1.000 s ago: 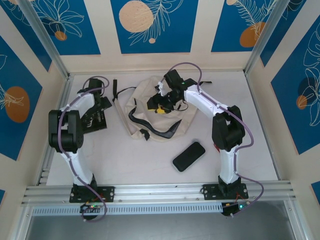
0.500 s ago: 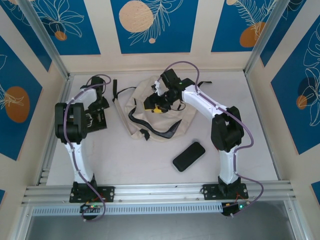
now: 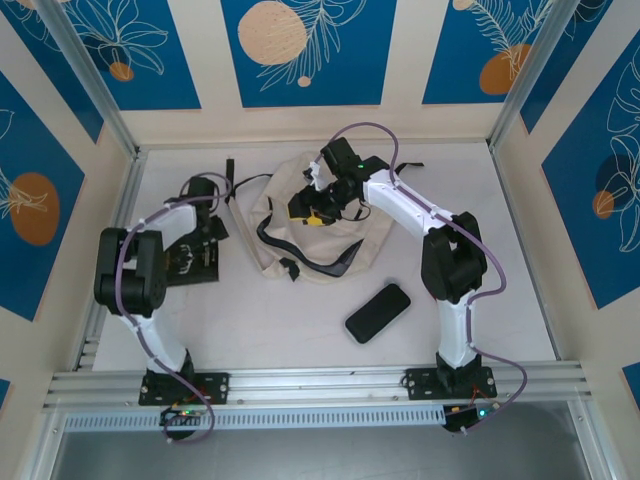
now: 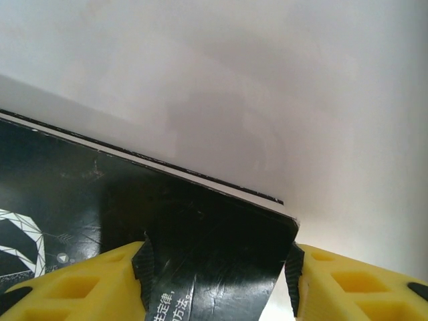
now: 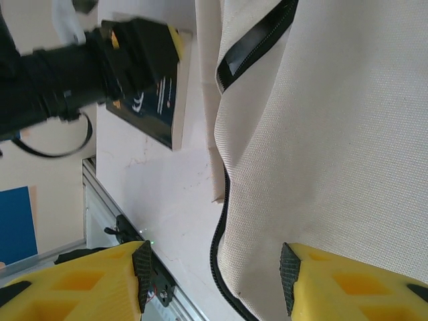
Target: Pack the student bag
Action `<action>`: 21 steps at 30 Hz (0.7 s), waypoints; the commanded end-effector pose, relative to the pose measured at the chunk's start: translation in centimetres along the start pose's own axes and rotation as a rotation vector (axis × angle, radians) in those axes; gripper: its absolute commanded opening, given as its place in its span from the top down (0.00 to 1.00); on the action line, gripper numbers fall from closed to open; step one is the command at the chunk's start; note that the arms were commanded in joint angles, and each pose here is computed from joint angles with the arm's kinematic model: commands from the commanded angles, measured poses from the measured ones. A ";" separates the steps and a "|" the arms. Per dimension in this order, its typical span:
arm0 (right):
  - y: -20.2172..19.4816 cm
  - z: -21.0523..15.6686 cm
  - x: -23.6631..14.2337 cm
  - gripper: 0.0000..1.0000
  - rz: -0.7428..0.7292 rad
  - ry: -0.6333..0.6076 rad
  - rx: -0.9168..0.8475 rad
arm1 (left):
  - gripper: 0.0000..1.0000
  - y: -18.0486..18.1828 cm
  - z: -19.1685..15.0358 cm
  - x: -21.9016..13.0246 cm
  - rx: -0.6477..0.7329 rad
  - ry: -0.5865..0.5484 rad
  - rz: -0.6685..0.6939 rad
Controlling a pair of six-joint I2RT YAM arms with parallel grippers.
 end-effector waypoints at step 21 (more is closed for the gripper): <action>4.0 0.6 4.4 0.45 -0.144 0.031 -0.185 | 0.18 6.5 -6.9 -8.4 -0.127 0.036 -0.061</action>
Point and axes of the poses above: each hand's point on the last joint's axis, 136 mm out from that joint toward the fingers, its own x axis out along the fingers, its own y axis along the line the jaws close on, z = x × y, the point moved 10 cm from there along -x, back along the fingers, and after that the axes turned 11 degrees about -x, right-handed, at the moved point
